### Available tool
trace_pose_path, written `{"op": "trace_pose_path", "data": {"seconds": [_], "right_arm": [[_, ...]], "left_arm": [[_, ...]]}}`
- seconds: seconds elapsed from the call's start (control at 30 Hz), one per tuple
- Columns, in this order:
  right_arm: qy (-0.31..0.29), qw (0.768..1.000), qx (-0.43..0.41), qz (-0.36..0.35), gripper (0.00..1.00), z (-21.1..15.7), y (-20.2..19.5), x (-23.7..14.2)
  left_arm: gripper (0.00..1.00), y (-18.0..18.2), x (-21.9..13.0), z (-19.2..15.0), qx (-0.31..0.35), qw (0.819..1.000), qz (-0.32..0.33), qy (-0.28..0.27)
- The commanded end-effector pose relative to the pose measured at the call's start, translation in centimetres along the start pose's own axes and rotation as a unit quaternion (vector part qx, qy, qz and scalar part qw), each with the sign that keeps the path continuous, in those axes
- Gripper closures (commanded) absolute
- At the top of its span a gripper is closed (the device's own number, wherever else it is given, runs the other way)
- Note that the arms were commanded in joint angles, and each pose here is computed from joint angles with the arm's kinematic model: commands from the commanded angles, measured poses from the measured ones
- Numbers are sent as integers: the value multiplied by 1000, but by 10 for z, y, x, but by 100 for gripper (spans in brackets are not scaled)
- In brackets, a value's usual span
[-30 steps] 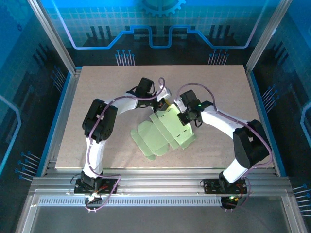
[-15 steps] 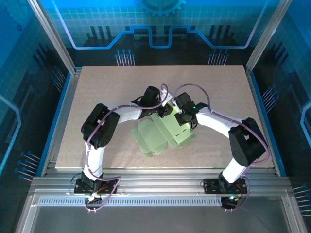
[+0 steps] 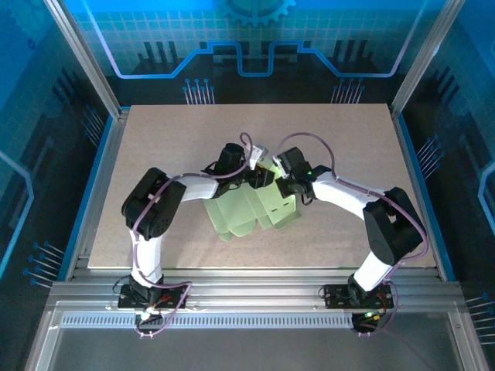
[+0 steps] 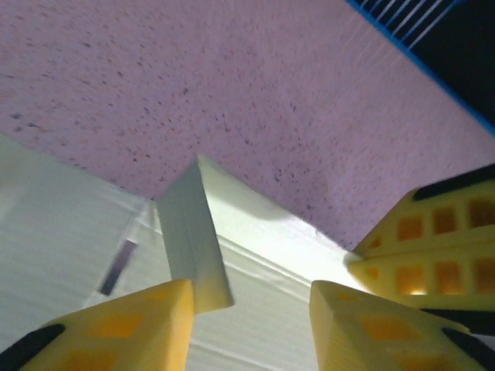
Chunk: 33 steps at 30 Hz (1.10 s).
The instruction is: Fold the paper box
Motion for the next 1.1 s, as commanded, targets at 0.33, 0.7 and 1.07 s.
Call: {"op": "trace_pose_path", "data": {"seconds": [0.33, 0.7, 1.07], "right_arm": [[-16, 1000, 4, 24, 100, 0, -6, -3], [-19, 999, 5, 26, 100, -1, -6, -7], [-18, 999, 10, 31, 100, -1, -4, -7]], "left_arm": [[44, 32, -48, 58, -238, 969, 54, -41], [86, 43, -13, 34, -252, 964, 64, 61], [85, 22, 10, 16, -246, 964, 41, 95]]}}
Point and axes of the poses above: each hand's point on the last joint's axis, 136 mm out from that joint toward the fingers, its own x axis out along the fingers, its own y axis along the line the jaws close on, z = x × y, the point moved 2 cm from there along -x, back along the fingers
